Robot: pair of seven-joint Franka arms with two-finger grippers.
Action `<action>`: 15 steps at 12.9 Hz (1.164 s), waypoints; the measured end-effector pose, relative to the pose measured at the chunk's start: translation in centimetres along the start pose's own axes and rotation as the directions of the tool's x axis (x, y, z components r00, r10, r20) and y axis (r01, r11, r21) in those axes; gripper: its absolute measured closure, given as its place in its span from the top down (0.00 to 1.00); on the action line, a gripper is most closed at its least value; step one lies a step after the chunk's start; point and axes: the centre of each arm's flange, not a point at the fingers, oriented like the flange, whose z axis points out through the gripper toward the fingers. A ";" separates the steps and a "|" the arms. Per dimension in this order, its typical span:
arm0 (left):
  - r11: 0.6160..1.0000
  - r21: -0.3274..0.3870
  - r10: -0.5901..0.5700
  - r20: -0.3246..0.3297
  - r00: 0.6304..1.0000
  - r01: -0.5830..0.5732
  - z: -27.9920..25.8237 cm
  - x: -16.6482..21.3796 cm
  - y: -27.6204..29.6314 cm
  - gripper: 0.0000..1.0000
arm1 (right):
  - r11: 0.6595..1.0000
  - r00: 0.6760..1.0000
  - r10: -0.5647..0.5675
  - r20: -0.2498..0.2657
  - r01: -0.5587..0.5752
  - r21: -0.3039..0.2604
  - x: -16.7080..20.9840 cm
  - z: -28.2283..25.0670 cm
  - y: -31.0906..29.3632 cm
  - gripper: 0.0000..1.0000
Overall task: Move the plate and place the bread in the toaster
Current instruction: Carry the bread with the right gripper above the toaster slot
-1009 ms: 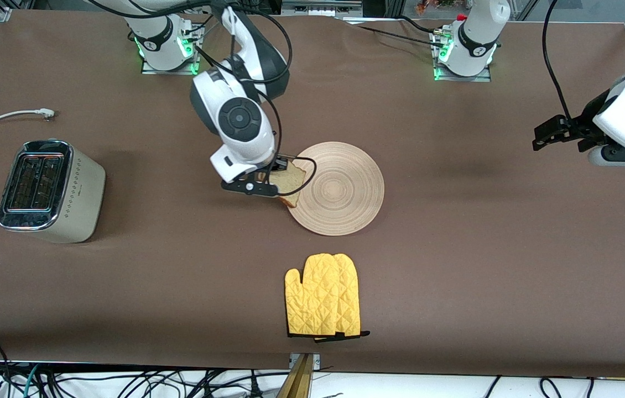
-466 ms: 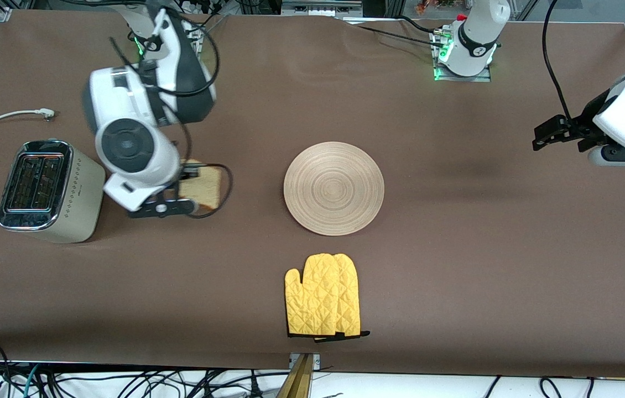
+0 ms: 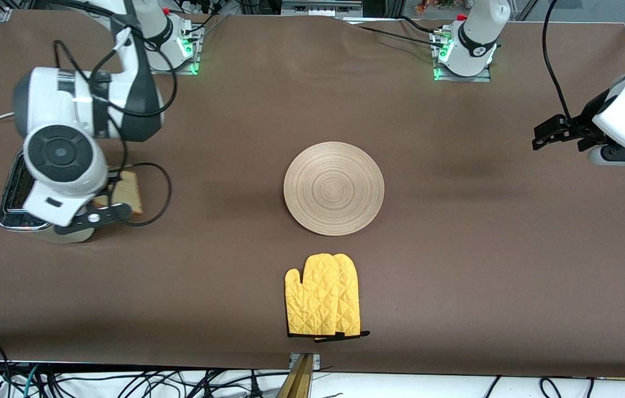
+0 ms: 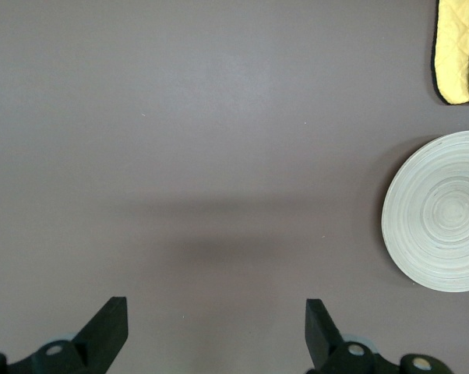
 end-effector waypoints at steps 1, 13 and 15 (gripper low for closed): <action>1.000 0.000 0.000 0.000 1.000 0.000 0.0 0.0 0.0 1.00 | 0.999 0.999 -0.013 0.038 0.014 -0.037 -0.9 1.3 2.5 0.04; 1.000 0.000 0.000 0.007 1.000 0.000 0.1 -0.1 0.0 1.00 | 0.997 0.972 0.032 0.233 -0.013 -0.080 -6.0 11.9 10.4 0.04; 1.000 0.000 0.000 0.007 1.000 0.000 0.1 -0.1 0.0 1.00 | 0.997 0.973 0.034 0.228 -0.016 -0.081 -6.0 12.5 10.7 0.04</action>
